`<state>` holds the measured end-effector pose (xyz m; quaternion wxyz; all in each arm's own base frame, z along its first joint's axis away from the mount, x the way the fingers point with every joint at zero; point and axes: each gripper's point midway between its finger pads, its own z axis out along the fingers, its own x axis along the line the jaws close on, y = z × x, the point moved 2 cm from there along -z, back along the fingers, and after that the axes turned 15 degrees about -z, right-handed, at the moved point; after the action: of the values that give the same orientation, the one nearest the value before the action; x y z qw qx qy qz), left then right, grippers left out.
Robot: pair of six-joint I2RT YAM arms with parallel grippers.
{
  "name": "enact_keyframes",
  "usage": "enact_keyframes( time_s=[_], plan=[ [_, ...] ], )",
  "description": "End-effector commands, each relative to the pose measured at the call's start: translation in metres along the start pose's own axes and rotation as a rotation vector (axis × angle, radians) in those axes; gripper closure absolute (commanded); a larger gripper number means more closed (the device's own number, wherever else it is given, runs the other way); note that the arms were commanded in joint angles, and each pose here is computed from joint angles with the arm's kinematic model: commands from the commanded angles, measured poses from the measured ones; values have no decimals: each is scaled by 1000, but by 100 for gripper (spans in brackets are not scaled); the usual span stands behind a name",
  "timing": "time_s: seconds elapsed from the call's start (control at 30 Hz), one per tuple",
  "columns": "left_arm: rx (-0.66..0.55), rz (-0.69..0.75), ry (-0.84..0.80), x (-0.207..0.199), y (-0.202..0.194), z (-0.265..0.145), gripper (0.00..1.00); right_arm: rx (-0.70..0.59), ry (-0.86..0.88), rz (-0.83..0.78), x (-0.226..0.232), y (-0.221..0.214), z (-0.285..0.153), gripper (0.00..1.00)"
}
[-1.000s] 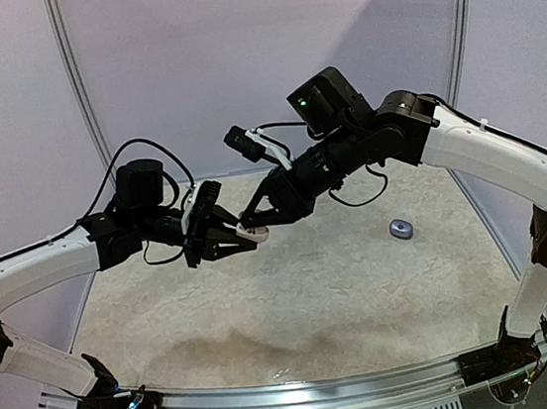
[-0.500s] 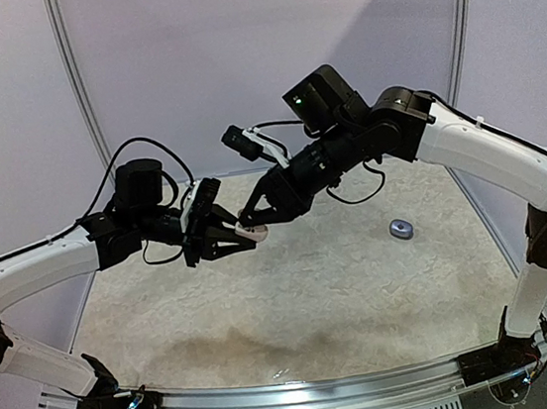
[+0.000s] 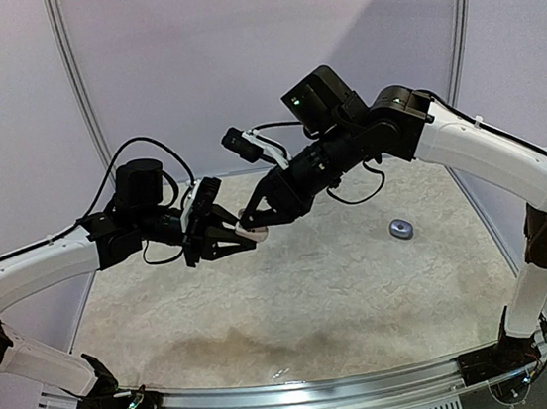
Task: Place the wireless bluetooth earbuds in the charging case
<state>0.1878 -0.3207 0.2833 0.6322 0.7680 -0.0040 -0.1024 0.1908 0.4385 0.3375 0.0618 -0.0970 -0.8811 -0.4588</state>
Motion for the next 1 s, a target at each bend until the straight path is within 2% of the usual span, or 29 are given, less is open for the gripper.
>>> enact_keyframes(
  time_s=[0.0,0.97],
  plan=[
    [-77,137,-133,-26,27,-2,100,105,-162,73,-49,-28,7,70],
    [-82,136,-159,-30,27,-2,100,99,-147,89,-51,-26,7,71]
  ],
)
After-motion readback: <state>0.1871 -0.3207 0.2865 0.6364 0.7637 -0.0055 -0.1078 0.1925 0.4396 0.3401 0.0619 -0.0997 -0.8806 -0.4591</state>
